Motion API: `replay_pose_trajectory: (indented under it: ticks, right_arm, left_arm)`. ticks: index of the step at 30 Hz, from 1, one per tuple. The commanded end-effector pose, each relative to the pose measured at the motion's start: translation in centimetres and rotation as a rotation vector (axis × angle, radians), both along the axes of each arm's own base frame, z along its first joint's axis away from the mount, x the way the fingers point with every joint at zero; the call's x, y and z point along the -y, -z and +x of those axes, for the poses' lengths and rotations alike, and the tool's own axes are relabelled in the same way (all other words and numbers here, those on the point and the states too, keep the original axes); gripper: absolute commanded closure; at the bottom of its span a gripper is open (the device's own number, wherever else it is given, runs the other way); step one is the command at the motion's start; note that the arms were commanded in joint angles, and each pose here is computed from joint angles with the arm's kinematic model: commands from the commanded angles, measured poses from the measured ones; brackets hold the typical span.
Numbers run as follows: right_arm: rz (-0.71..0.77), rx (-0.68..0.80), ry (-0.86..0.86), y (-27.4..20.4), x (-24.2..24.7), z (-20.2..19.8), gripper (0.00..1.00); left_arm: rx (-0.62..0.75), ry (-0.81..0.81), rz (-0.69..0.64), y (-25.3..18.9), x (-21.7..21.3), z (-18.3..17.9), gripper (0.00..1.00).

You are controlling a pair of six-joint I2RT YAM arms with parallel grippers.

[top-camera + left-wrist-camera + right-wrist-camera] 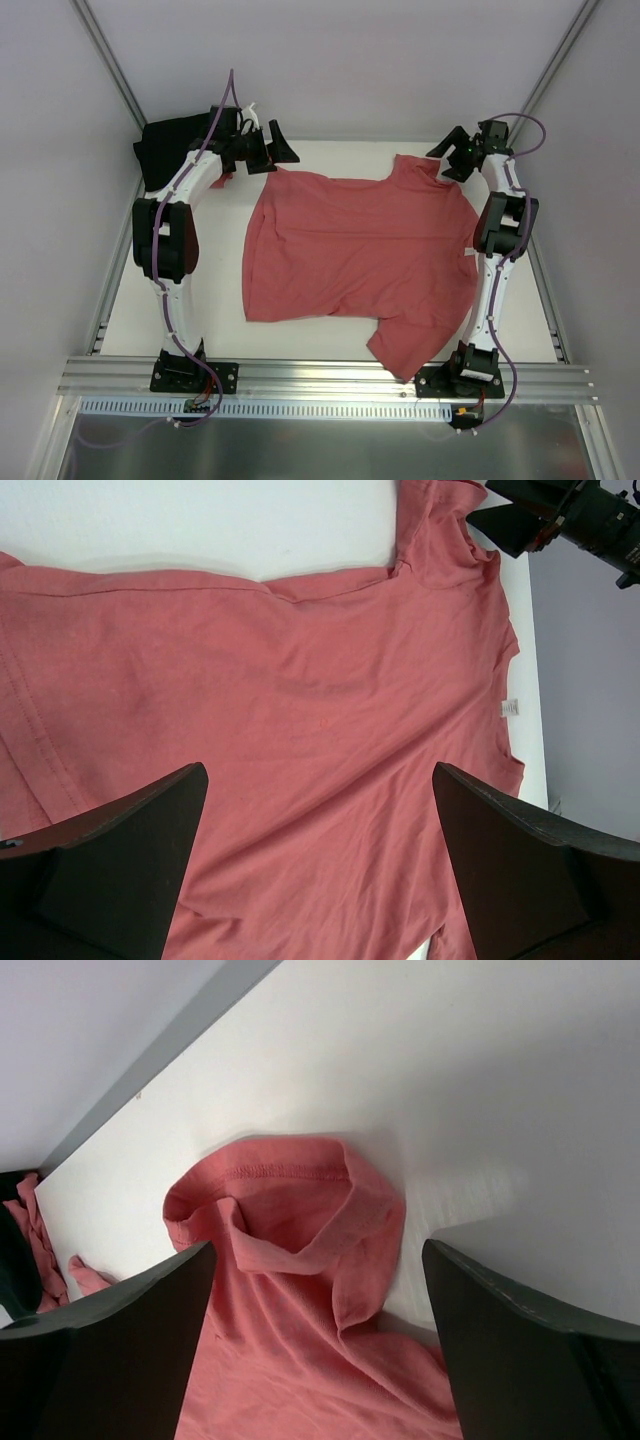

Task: Fold and stack the t-shirts
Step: Grap the side of the flattened tshirt furthest away from the robot with both arms

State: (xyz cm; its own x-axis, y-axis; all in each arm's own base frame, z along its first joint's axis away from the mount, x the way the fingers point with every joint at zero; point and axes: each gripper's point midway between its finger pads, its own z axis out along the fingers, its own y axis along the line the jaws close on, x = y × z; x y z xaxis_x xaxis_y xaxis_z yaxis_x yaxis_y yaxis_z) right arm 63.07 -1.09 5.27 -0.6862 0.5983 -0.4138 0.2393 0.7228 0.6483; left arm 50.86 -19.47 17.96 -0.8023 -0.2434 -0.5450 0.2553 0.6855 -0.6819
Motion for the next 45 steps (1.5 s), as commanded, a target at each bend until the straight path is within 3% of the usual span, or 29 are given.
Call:
replay_pose_trajectory:
  ticks: [1,7,15,16,18,21,22,29,38,40,45]
  right_arm:
    - [-0.012,-0.012,0.05,1.7,1.0,0.8,0.12]
    - [-0.012,0.016,0.075,1.8,1.4,1.8,0.3]
    - [0.005,0.032,0.108,2.1,1.7,2.6,0.44]
    - [0.01,0.039,0.11,2.2,1.6,2.8,0.5]
    - [0.03,0.047,0.12,1.9,1.5,3.2,0.53]
    - [0.053,0.053,0.127,1.9,1.3,3.6,0.74]
    - [0.057,0.054,0.127,1.9,1.2,3.6,0.99]
    - [0.034,0.075,0.091,0.2,0.9,2.9,1.0]
    - [-0.089,0.226,0.01,-9.7,1.0,1.3,1.0]
    - [-0.111,0.26,-0.013,-12.3,0.9,0.6,1.0]
    - [-0.118,0.249,-0.061,-13.7,0.2,-1.8,1.0]
  left_arm:
    - [0.075,0.019,-0.01,-3.2,-0.1,-0.6,0.01]
    - [0.076,0.02,-0.005,-3.2,-0.3,-0.6,0.01]
    - [0.079,0.023,0.001,-3.3,-0.3,-0.7,0.01]
    - [0.077,0.022,0.003,-3.2,-0.3,-0.8,0.01]
    - [0.078,0.024,0.006,-3.2,-0.3,-0.8,0.01]
    - [0.081,0.02,0.013,-3.3,-0.5,-0.8,0.01]
    - [0.082,0.021,0.014,-3.3,-0.5,-0.9,0.01]
    - [0.079,0.017,0.01,-3.2,-0.4,-0.7,0.01]
    - [0.066,0.012,0.015,-2.4,-0.5,-0.8,0.01]
    - [0.05,-0.005,0.032,-1.6,-0.7,-0.4,0.01]
    - [0.004,-0.092,0.139,2.0,-2.4,2.2,0.01]
